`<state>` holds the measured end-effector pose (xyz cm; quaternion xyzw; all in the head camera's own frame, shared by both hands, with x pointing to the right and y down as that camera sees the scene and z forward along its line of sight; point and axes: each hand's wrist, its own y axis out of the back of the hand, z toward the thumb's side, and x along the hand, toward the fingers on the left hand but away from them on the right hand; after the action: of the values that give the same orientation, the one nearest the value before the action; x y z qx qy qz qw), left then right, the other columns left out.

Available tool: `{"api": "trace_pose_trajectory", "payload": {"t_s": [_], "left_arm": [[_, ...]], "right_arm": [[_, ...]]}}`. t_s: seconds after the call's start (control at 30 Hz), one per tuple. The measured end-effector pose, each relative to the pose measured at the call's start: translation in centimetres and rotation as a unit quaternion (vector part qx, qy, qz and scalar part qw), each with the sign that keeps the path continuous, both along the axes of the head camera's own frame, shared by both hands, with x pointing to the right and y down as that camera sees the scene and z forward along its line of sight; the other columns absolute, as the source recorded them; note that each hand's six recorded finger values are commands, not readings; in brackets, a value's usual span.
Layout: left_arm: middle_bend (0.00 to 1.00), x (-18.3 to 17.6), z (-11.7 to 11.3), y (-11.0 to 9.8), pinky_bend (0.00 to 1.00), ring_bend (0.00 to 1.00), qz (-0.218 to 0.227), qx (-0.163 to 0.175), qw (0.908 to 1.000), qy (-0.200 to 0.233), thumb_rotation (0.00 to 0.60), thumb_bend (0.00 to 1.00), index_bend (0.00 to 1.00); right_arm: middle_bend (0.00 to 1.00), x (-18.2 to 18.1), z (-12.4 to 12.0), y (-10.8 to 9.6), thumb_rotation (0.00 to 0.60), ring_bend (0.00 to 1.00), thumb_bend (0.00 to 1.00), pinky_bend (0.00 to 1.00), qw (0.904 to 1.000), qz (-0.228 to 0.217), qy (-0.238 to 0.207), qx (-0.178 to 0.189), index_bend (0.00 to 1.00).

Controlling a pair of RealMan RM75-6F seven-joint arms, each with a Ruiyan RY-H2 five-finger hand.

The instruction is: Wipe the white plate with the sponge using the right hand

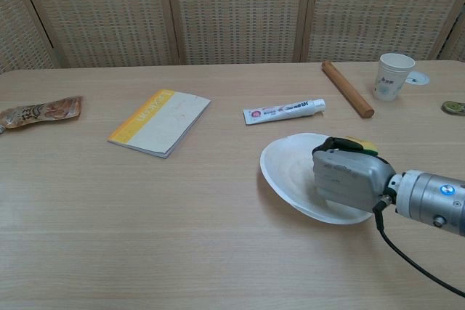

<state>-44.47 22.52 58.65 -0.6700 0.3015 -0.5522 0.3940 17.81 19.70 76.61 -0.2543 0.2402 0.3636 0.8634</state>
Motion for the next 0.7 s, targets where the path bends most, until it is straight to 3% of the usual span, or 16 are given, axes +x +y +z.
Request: {"api": "trace_pose_trajectory", "payload": {"t_s": [0.33, 0.7], "left_arm": [[0.00, -0.1, 0.0, -0.1, 0.00, 0.00, -0.003, -0.005, 0.9999, 0.010, 0.600, 0.00, 0.00], [0.00, -0.1, 0.0, -0.1, 0.00, 0.00, -0.005, -0.009, 0.9999, 0.011, 0.600, 0.00, 0.00]], "right_arm": [[0.59, -0.6, 0.0, 0.2, 0.600, 0.49, 0.35, 0.86, 0.9999, -0.005, -0.003, 0.010, 0.49], [0.59, -1.7, -2.2, -0.8, 0.600, 0.49, 0.35, 0.86, 0.9993, -0.009, -0.026, 0.026, 0.49]]}}
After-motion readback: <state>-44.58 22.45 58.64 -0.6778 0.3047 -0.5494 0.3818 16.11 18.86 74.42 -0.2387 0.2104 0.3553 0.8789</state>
